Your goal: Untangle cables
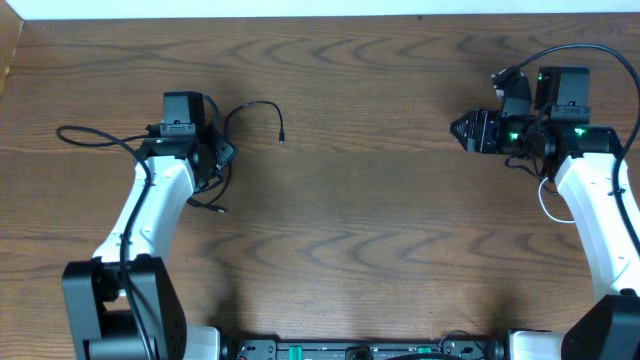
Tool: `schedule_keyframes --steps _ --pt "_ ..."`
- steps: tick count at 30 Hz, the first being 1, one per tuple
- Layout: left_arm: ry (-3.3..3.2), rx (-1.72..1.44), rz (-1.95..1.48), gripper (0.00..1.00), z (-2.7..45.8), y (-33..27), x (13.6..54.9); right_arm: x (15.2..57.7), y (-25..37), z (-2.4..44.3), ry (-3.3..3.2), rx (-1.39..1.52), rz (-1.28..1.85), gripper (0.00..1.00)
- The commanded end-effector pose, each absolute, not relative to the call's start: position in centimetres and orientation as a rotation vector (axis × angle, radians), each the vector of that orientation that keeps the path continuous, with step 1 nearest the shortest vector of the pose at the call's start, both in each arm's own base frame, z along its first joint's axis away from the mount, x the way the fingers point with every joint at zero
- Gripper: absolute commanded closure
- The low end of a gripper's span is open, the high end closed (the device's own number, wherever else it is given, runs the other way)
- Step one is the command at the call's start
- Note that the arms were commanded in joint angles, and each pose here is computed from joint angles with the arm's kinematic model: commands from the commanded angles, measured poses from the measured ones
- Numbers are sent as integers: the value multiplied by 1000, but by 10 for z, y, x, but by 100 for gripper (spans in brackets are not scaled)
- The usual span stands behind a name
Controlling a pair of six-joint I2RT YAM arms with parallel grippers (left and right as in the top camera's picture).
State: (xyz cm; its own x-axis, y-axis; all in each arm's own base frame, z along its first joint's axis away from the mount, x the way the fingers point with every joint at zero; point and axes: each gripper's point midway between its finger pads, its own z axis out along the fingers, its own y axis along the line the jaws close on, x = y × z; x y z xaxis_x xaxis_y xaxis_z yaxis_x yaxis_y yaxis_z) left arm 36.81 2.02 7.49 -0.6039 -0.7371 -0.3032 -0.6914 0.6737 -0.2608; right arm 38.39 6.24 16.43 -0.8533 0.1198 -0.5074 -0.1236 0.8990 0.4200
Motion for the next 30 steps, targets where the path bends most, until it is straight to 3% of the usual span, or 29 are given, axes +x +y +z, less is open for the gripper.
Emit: schedule_keyframes --steps 1,5,10,17,20,28,30 --pt "2528 -1153 -105 39 59 25 363 383 68 163 2527 -34 618 39" --pt "2538 -1157 -98 40 53 26 363 382 68 163 2529 -33 618 39" --pt "2484 -1135 -128 53 59 26 377 381 68 162 2535 -31 619 39" --pt "2458 -1124 -143 56 62 26 384 378 68 160 2548 -27 621 39" --pt "2464 -1126 -140 66 62 26 383 378 68 160 2548 -27 622 39" --pt "2471 -1129 -138 76 61 26 381 378 68 160 2548 -27 622 39" --pt "2477 -1126 -136 85 60 25 380 378 68 160 2549 -26 622 39"
